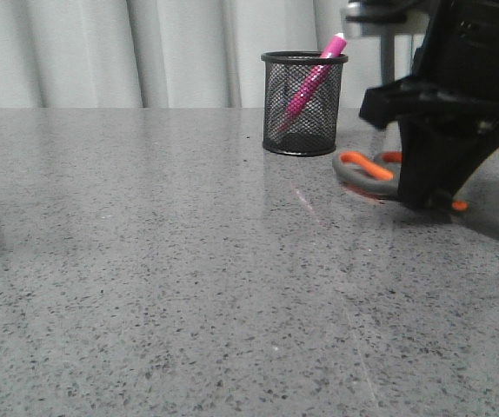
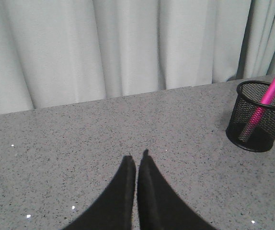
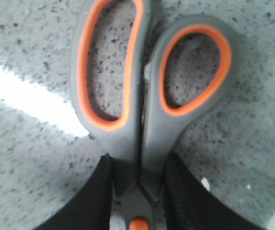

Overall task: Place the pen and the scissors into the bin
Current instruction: 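Lift the scissors with the right gripper over the mesh cup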

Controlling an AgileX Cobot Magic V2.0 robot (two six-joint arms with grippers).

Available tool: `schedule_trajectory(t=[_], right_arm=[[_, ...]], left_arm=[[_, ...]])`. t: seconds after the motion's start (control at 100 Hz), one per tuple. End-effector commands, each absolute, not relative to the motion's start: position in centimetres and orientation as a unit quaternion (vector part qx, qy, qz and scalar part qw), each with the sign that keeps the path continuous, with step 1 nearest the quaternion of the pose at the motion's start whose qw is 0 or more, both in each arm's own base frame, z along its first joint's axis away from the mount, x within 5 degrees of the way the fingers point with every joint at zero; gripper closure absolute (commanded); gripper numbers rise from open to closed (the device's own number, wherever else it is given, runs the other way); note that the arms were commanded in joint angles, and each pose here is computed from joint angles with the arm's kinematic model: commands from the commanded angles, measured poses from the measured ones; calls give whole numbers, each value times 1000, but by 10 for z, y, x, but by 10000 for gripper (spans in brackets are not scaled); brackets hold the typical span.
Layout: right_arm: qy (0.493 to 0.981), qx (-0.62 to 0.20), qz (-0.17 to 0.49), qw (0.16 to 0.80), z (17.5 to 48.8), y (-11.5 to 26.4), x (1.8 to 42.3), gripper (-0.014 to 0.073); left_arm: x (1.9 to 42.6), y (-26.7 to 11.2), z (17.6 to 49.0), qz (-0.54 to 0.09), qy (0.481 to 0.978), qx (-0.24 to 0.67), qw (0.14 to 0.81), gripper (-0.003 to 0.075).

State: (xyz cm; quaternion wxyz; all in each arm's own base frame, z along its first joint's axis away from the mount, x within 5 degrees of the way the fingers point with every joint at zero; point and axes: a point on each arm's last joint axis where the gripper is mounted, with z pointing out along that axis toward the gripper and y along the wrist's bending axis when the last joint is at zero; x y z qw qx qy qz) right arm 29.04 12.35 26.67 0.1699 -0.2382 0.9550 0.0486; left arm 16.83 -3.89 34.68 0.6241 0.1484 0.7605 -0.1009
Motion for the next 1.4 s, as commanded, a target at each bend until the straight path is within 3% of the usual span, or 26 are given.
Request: schedule_trajectory(t=[0.0, 0.32, 0.52, 0.83, 1.09, 1.39], right_arm=[[931, -239, 60, 269, 314, 119, 279, 671], [823, -192, 114, 523, 386, 106, 248, 671], [757, -158, 129, 621, 396, 110, 264, 671], [601, -102, 129, 782, 390, 128, 318, 671], [592, -102, 142, 787, 365, 152, 348, 671], [625, -111, 133, 761, 320, 161, 364, 671]], left_arm=[[167, -38, 360, -107, 745, 131, 646, 739], [167, -38, 360, -107, 745, 131, 646, 739], [167, -38, 360, -107, 745, 131, 646, 739], [167, -38, 360, -107, 745, 131, 646, 739], [167, -38, 360, -106, 744, 130, 646, 739], [167, -38, 360, -106, 744, 130, 646, 739]])
